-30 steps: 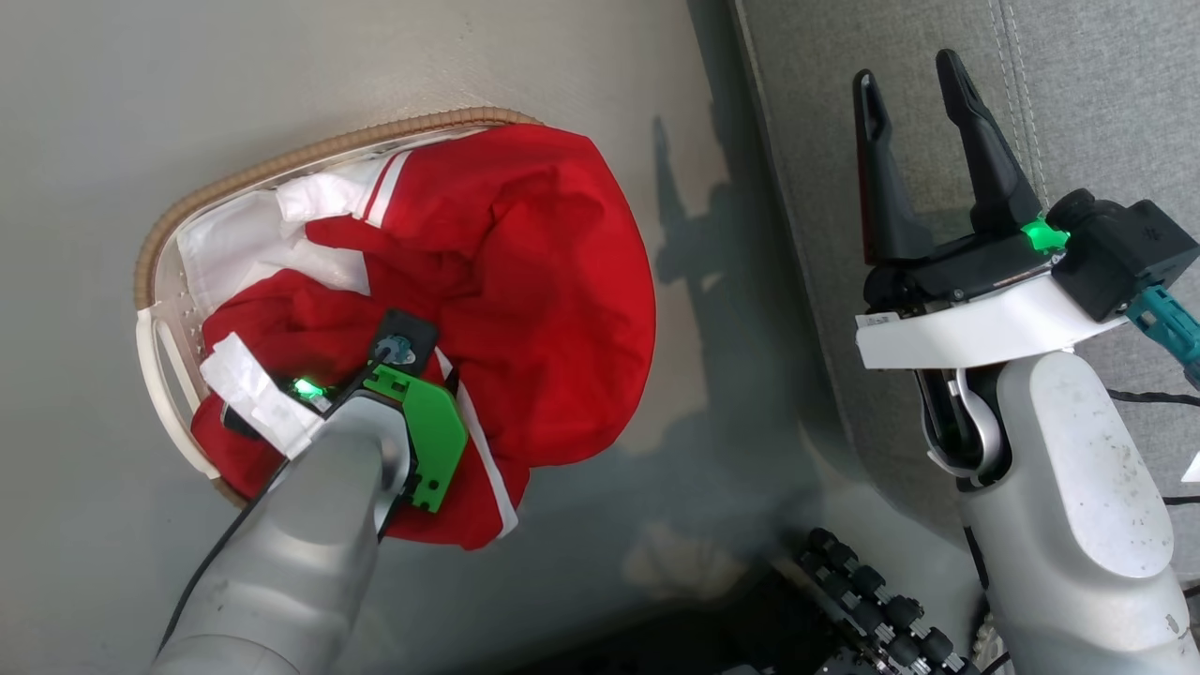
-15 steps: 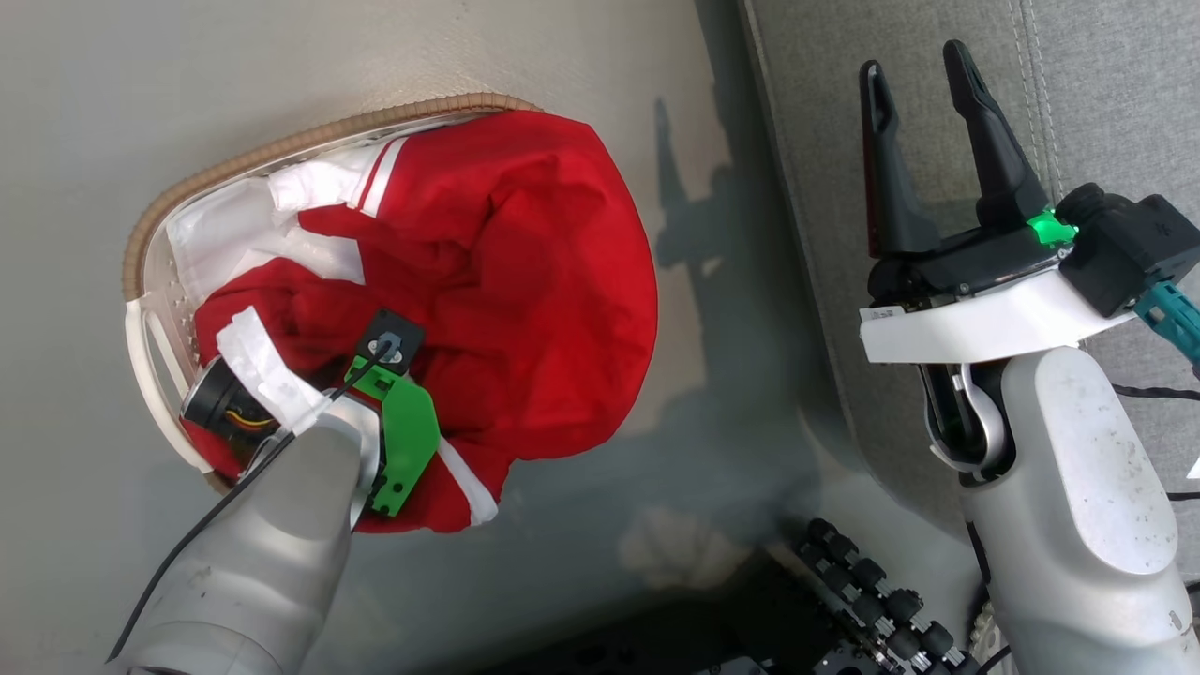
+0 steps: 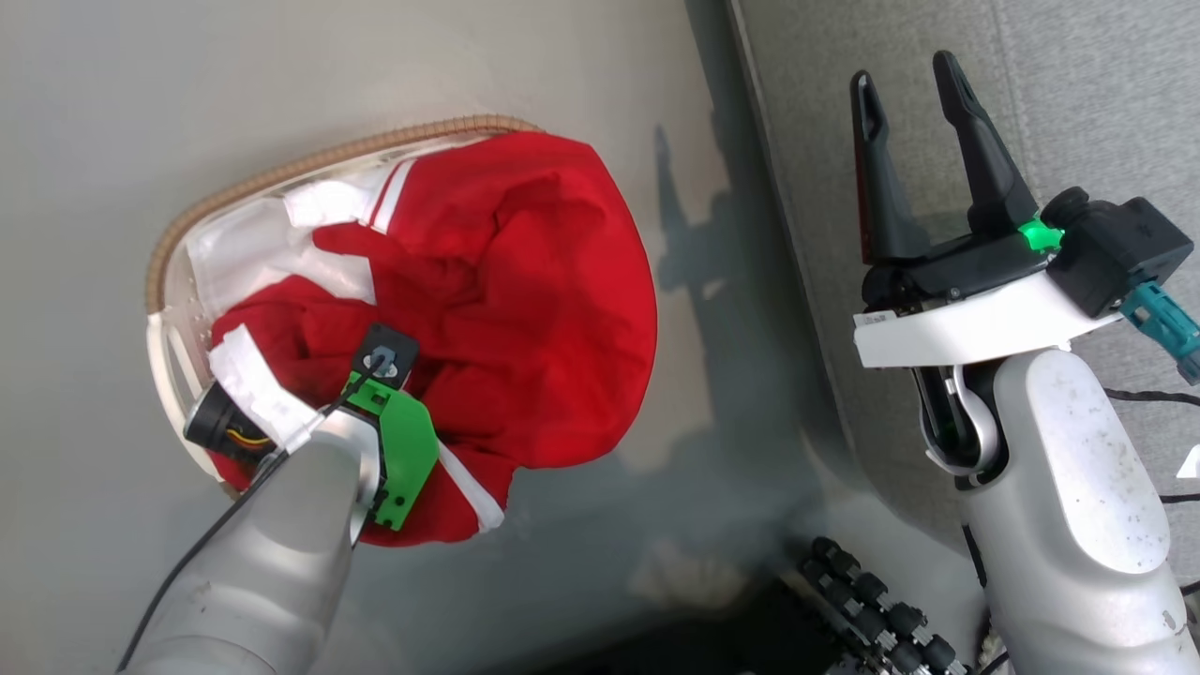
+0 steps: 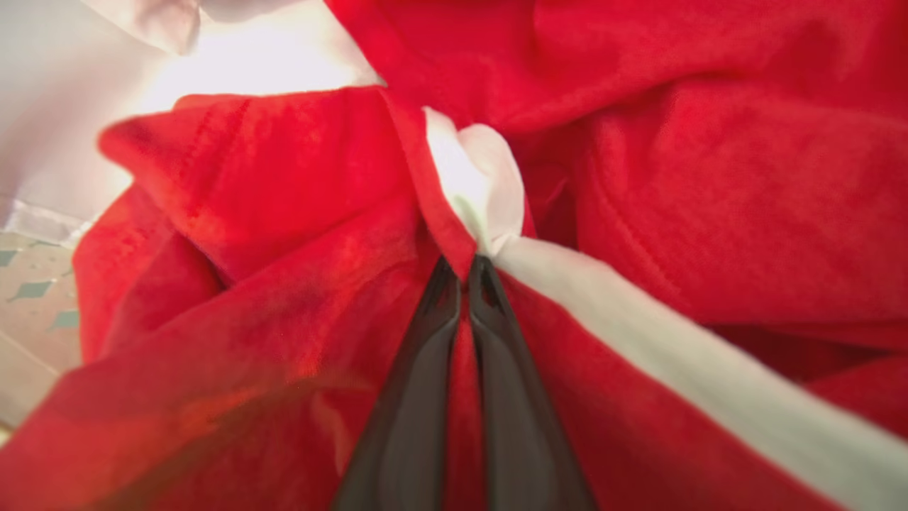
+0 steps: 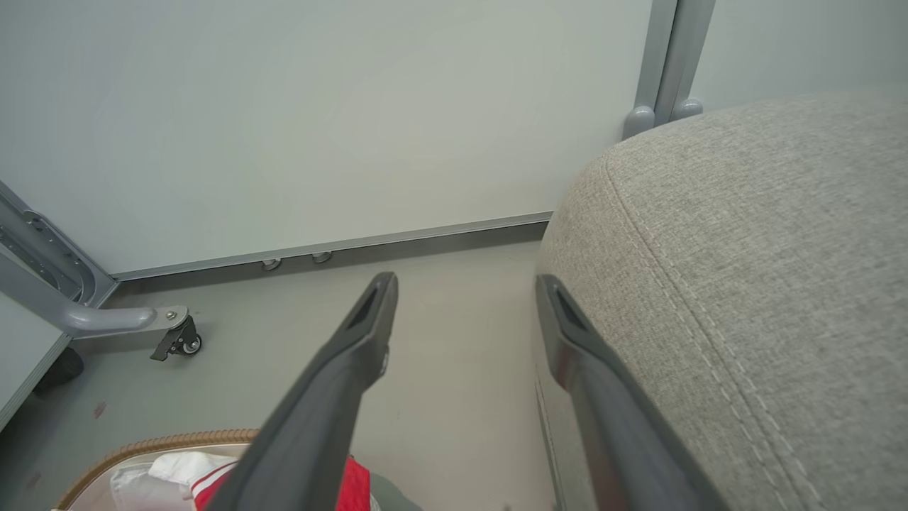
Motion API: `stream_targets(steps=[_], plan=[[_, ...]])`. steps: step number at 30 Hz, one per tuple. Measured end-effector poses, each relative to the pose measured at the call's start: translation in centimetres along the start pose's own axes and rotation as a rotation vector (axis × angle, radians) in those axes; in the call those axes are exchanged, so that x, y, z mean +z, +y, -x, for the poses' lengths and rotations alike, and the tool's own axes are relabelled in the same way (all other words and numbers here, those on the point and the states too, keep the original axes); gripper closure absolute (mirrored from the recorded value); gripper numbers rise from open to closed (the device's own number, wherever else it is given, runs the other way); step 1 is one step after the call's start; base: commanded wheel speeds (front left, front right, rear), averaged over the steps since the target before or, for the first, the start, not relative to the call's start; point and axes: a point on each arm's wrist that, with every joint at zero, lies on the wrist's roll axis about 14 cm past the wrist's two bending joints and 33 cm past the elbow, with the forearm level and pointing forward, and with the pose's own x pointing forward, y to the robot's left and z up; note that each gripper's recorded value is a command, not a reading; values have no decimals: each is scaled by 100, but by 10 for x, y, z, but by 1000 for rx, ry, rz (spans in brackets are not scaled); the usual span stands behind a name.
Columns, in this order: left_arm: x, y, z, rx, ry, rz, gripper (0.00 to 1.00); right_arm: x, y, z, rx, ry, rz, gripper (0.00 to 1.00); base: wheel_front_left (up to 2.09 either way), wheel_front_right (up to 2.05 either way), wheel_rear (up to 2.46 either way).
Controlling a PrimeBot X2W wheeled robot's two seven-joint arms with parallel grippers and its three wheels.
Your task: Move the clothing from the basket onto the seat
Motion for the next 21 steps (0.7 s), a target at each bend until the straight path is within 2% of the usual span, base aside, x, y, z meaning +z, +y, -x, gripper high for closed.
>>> stream_targets(steps=[4, 14, 21], plan=[[17, -2, 14, 21, -106, 83, 100, 10, 2, 7, 1, -11, 8, 0, 0, 0, 0], [53, -5, 65, 86, -376, 156, 100, 36, 12, 31, 8, -36, 24, 0, 0, 0, 0], [81, -9, 116, 126, -571, 203, 100, 56, 23, 54, 18, -63, 20, 0, 0, 0, 0]])
